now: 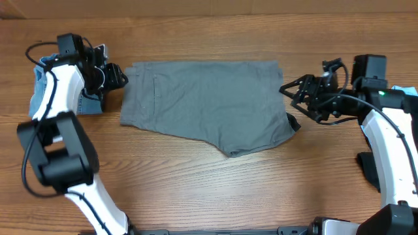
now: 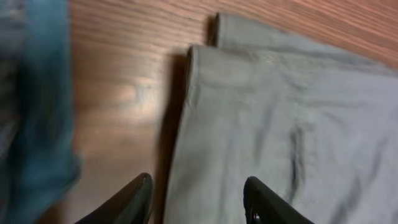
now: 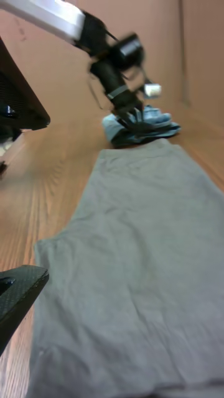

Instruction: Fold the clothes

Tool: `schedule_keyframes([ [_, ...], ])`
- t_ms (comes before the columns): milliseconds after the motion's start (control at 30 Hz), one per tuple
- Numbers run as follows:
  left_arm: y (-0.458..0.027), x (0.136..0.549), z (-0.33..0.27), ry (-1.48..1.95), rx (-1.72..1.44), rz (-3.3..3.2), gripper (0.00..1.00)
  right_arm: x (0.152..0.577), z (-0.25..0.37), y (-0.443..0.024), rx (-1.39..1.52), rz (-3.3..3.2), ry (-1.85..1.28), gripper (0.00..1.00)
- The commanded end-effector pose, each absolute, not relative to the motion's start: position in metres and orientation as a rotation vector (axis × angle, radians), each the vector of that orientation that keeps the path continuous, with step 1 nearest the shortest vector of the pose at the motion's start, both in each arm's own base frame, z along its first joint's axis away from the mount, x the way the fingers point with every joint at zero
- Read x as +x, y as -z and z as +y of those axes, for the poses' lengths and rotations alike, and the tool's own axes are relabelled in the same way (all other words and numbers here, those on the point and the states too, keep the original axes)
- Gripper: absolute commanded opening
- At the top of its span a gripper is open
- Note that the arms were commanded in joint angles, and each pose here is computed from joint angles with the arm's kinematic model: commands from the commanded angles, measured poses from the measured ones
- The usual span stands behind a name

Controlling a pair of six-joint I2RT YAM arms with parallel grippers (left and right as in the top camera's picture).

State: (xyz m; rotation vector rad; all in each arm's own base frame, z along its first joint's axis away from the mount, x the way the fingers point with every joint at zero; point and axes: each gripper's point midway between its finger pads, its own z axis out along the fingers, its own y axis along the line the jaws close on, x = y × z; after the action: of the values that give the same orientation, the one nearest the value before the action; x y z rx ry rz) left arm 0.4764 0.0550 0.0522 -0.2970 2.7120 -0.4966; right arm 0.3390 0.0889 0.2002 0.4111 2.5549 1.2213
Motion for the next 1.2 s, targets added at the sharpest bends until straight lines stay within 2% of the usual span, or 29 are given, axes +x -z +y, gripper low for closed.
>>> schedule_keyframes([
  [0,-0.041,0.497,0.042,0.629,-0.297,2.650,0.52,0.338,0.097,-0.204,0.353,2.571,-1.176,0.75],
  [167,-0.022,0.513,0.044,0.622,-0.292,2.615,0.56,0.333,0.104,-0.201,0.340,2.600,-1.175,0.75],
  [400,-0.010,0.526,0.043,0.646,-0.276,2.567,0.54,0.332,0.105,-0.200,0.339,2.605,-1.177,0.75],
  [600,-0.027,0.537,0.026,0.792,-0.194,2.470,0.37,0.333,0.102,-0.198,0.349,2.612,-1.142,0.75],
  [700,-0.027,0.537,0.026,0.796,-0.194,2.470,0.24,0.333,0.102,-0.198,0.349,2.612,-1.141,0.75],
  [767,-0.028,0.537,0.024,0.805,-0.191,2.467,0.07,0.334,0.099,-0.196,0.356,2.617,-1.119,0.75],
  [800,-0.030,0.536,0.023,0.824,-0.188,2.461,0.04,0.334,0.098,-0.194,0.361,2.621,-1.100,0.75],
  [1033,-0.051,0.530,0.030,0.925,-0.196,2.413,0.04,0.351,0.074,-0.183,0.394,2.613,-0.866,0.76],
  [1167,-0.084,0.525,0.035,0.975,-0.183,2.357,0.04,0.371,0.057,-0.176,0.438,2.573,-0.736,0.76],
])
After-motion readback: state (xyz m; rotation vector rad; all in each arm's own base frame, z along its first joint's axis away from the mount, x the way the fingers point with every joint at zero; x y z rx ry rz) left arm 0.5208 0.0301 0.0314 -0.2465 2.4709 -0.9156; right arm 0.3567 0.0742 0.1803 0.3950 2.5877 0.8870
